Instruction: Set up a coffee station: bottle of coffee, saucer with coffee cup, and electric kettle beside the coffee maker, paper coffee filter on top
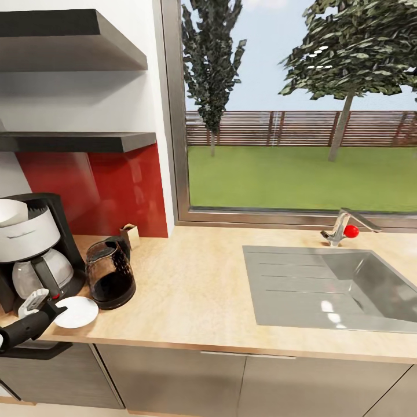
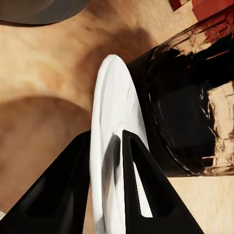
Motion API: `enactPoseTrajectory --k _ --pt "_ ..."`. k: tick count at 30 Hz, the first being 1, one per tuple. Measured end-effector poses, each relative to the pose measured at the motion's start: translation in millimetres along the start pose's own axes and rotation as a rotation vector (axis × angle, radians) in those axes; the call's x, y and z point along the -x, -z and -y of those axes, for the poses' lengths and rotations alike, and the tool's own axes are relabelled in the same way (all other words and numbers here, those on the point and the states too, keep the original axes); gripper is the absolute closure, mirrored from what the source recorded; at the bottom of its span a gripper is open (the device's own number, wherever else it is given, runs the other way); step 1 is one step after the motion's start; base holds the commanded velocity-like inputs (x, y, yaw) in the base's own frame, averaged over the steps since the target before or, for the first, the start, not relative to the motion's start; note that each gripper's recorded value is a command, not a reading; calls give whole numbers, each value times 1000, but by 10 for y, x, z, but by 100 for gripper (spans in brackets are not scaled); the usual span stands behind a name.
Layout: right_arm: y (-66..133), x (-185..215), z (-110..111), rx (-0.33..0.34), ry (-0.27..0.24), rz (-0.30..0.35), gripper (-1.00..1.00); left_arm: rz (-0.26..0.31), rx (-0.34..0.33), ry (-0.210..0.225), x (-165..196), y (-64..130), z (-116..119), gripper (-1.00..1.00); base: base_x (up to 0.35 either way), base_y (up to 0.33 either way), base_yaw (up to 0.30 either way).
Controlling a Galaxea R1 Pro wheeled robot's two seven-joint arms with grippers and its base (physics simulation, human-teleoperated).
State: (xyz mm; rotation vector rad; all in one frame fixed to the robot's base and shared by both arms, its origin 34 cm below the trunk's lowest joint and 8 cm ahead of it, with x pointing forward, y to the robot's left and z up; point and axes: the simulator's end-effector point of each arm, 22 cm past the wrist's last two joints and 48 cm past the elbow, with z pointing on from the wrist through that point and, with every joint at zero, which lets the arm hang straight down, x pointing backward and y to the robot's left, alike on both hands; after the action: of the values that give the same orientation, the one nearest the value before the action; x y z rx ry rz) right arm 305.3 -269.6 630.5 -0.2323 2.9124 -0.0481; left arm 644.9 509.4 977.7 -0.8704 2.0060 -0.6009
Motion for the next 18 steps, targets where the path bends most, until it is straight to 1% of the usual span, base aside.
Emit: enactPoseTrajectory --k 18 --pt "0 4 -7 0 3 0 -100 -4 2 -5 -19 -10 4 100 0 0 0"
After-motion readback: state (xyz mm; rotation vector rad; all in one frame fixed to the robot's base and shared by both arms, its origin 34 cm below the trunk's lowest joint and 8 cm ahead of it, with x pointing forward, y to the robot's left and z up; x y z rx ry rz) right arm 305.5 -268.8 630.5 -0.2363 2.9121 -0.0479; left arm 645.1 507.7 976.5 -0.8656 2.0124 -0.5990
